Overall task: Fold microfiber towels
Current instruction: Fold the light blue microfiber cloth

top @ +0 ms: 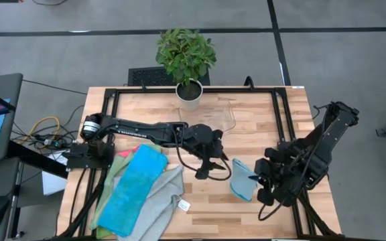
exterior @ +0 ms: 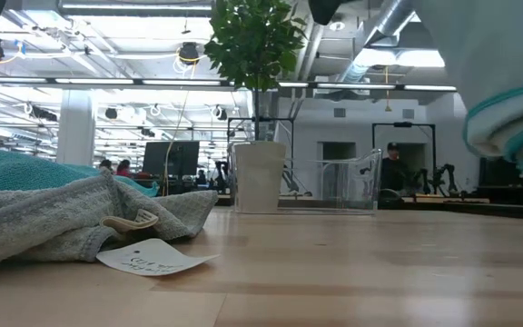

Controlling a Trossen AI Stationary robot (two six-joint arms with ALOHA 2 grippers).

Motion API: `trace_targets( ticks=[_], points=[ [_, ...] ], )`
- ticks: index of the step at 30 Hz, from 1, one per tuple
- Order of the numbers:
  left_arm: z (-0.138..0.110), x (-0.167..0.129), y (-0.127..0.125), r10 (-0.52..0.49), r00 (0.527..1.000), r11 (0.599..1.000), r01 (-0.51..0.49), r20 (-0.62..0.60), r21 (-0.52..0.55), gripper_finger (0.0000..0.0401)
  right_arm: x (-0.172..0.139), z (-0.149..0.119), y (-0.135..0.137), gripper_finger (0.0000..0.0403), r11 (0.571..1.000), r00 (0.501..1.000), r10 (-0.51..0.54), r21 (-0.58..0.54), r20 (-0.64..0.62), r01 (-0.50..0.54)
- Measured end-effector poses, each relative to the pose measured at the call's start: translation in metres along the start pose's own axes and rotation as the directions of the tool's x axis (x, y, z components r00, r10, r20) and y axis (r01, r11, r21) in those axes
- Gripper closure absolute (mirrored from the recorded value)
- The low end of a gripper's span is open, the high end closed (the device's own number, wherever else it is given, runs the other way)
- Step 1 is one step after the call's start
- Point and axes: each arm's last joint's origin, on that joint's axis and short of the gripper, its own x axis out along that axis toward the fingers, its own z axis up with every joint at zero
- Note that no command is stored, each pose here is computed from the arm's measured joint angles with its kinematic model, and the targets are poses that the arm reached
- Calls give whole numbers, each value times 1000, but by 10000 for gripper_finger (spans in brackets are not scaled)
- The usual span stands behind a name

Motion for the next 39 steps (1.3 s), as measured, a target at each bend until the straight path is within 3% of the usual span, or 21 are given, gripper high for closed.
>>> trace_targets(
  ticks=[3,8,12,16,20,24,31,39],
  points=[
    [-4,12,1,85,996,996,-85,7,7,179,-1,-1,2,380,1000,1000,17,-6,6,-17],
    [-19,34,4,11,1000,997,-12,-14,-76,136,-1,-1,3,380,1000,1000,24,-12,7,-24],
    [-34,54,9,8,999,991,-14,-48,-131,122,-2,-2,5,380,999,999,35,-18,1,-35],
    [-33,64,14,-48,998,984,54,38,-172,120,-3,-4,6,380,999,999,45,-26,-7,-45],
    [-30,63,18,-32,997,985,44,69,-169,120,-5,-7,9,380,997,998,61,-37,-6,-61],
    [-20,60,20,-131,976,976,158,173,-151,120,-6,-9,10,380,997,998,66,-48,-8,-67],
    [-19,62,13,-102,978,986,124,180,-115,126,-6,-9,10,380,994,998,65,-83,-6,-66],
    [-17,62,13,-128,971,987,146,201,-74,223,-6,-9,10,380,993,998,67,-99,-6,-67]
  ],
)
